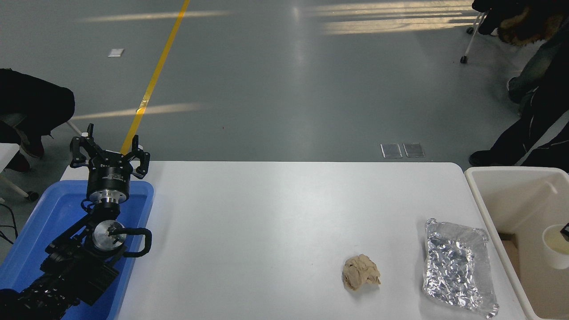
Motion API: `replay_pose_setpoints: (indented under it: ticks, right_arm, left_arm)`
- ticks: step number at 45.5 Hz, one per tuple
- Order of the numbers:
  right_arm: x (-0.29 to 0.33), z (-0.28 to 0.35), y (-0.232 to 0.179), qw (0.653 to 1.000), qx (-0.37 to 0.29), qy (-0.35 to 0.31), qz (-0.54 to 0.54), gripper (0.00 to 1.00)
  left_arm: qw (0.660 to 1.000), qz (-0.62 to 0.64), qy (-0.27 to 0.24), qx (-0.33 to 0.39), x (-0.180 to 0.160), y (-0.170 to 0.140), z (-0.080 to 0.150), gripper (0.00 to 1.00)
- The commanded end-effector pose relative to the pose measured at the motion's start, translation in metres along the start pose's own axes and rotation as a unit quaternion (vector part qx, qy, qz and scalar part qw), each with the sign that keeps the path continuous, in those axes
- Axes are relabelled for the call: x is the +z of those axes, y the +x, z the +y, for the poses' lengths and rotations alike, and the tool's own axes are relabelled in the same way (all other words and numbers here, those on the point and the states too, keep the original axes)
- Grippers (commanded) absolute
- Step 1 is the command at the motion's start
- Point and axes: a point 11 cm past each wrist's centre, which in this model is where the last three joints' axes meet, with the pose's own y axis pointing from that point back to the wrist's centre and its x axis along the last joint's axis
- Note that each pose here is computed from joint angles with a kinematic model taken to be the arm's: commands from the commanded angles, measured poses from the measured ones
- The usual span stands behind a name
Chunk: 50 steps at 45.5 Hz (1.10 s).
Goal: Pick up paper cup place in dustbin
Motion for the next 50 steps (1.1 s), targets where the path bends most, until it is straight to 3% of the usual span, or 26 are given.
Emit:
replay_pose_setpoints:
  ticks: [1, 12, 23, 30, 41, 50]
  right_arm:
    - [-0.002, -0.002, -0.004, 1.0, 0.007, 0.006, -0.011, 1.0]
    - [-0.054, 0.014, 0.027, 0.998, 0.01, 0.062, -0.028, 1.0]
    - [-0.104, 0.099, 0.055, 0.987, -0.08, 0.139, -0.014, 1.0]
    - [-0.131, 0.169, 0.051, 0.978, -0.122, 0.165, 0.043, 1.0]
    - [-0.17, 0.292, 0.012, 0.943, -0.202, 0.225, 0.141, 1.0]
    - [-0.2, 0.349, 0.012, 0.923, -0.217, 0.239, 0.209, 1.0]
  left_arm:
    - [1.0, 0.0, 0.0, 0.0, 0.0, 0.0, 0.0, 0.99]
    - [1.0, -0.001, 0.002, -0.002, -0.001, -0.001, 0.0, 0.99]
    - [1.0, -0.001, 0.002, -0.004, -0.001, -0.002, -0.001, 0.99]
    - [1.0, 0.0, 0.002, -0.003, -0.001, -0.002, -0.001, 0.99]
    - [1.0, -0.001, 0.001, -0.002, 0.0, -0.001, -0.001, 0.99]
    - [1.0, -0.001, 0.001, -0.001, 0.0, 0.0, 0.0, 0.99]
